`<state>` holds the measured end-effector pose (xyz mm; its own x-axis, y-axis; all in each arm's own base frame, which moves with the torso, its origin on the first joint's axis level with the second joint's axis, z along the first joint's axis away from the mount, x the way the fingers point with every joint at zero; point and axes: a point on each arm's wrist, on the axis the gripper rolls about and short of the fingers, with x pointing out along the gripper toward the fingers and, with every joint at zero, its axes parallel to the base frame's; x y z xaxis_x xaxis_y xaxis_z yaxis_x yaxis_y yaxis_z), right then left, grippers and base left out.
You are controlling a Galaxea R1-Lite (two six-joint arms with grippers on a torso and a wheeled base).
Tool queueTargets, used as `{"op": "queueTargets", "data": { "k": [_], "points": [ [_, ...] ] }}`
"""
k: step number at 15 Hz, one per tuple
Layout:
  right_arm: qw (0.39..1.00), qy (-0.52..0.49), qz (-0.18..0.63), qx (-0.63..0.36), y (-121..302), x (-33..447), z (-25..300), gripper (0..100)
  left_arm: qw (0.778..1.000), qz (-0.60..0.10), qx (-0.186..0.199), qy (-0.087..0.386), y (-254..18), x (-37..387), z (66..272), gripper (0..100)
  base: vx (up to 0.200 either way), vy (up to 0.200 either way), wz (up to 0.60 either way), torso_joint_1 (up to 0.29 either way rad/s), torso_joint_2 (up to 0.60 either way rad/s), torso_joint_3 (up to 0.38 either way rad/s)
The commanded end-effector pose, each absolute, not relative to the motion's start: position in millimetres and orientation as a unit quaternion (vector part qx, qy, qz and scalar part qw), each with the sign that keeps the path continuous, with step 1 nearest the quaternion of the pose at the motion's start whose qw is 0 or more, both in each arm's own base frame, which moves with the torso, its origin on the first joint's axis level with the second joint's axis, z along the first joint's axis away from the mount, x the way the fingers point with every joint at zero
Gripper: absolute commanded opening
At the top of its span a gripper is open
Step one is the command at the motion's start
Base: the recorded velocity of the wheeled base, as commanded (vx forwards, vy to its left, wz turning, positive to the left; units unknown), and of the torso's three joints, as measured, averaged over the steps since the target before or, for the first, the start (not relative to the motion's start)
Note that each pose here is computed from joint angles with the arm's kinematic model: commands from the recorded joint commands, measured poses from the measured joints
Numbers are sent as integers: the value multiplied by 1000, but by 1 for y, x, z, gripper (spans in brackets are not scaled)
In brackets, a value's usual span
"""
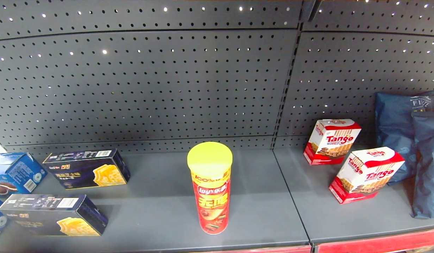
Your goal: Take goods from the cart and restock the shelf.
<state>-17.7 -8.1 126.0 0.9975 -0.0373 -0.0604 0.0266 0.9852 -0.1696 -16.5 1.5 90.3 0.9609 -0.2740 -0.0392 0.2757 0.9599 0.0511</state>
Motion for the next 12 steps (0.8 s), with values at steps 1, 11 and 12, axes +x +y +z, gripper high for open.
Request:
{"op": "queueTargets", "data": {
  "k": [1, 11, 12],
  "points": [
    [996, 29, -16, -84, -8, -18, 126, 0, 994, -95, 34, 45, 3, -15, 77, 100, 0, 0, 0, 0, 0, 0],
    [996, -9, 42, -78, -8, -20, 161, 0, 991, -119, 26, 47, 2, -15, 77, 100, 0, 0, 0, 0, 0, 0],
    [994, -9, 69, -78, -6, -16, 169, 0, 991, -119, 26, 47, 2, -15, 77, 100, 0, 0, 0, 0, 0, 0]
  ]
}}
